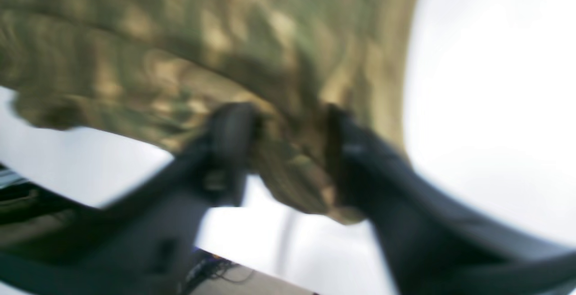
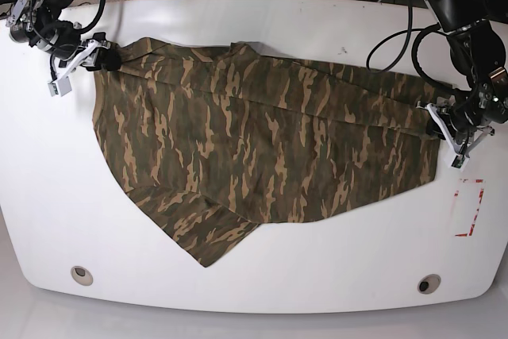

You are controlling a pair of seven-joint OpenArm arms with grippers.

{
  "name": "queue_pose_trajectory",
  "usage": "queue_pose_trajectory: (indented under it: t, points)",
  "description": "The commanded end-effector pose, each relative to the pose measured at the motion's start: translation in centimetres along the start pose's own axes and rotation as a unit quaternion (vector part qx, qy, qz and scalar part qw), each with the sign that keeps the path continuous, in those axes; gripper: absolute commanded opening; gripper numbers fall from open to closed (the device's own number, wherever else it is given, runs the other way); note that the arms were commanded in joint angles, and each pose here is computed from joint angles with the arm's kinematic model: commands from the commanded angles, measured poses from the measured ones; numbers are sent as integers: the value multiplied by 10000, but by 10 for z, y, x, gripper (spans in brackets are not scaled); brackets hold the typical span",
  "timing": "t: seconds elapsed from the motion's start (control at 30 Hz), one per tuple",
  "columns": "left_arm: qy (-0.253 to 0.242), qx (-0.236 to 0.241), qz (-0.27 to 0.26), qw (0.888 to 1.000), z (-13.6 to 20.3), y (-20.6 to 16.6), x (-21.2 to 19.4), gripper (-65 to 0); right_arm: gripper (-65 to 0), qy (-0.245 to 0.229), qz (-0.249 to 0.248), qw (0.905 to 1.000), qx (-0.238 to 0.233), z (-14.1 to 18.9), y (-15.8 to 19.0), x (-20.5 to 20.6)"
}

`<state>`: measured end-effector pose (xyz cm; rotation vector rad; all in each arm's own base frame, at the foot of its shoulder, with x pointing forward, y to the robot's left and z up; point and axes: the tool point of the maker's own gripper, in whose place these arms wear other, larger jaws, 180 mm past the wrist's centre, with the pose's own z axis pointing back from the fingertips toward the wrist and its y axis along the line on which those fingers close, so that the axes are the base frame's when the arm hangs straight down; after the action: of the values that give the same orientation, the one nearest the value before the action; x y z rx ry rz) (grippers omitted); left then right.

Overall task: Fold the T-shirt properly
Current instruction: 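Release the shirt with the right gripper and regrasp its edge nearby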

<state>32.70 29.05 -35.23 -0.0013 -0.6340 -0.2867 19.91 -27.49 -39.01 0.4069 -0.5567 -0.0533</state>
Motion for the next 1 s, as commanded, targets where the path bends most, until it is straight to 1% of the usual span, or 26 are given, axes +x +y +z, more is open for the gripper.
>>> queue_pose_trajectory:
  t: [0.0, 0.07, 0.1, 0.13, 0.17, 0.23, 0.37, 0.53, 0.6, 0.8, 0.87, 0.97]
  points:
    - [-347, 56, -10, 9994, 6, 9, 23, -364, -230, -317, 190, 9993, 10, 9, 2, 22]
    - [-335, 39, 25, 9994, 4, 10, 22, -222, -151, -399, 271, 9988, 102, 15, 9, 22]
    - [-350, 41, 24, 9994, 4, 10, 23, -169, -125, -459, 270, 9985, 152, 19, 12, 22]
    - [-375, 50, 15, 9993, 5, 10, 25, -139, -109, -523, 257, 9981, 201, 22, 14, 22]
    - [-434, 57, 3, 9990, 6, 10, 28, -126, -98, -605, 246, 9974, 301, 25, 19, 22]
    - [-516, 98, -28, 9986, 9, 12, 34, -126, -95, -709, 206, 9961, 489, 30, 27, 20]
    - [-626, 186, -130, 9978, 17, 12, 41, -126, -95, -617, 80, 9957, 687, 35, 35, 1]
    - [-543, 207, -222, 9981, 20, 7, 29, -126, -95, -367, -283, 9957, 797, 30, 43, -34]
    - [-500, 184, -220, 9983, 18, 5, 25, -126, -95, -337, -360, 9954, 826, 28, 45, -39]
    - [-371, 109, -189, 9991, 14, -1, 12, -126, -95, -107, -377, 9960, 808, 16, 52, -52]
    - [-365, 85, -172, 9991, 13, -3, 11, -126, -95, 15, -298, 9966, 762, 10, 53, -54]
    - [-393, -17, -113, 9992, 9, -13, 11, -126, -95, 165, -169, 9964, 816, -5, 64, -54]
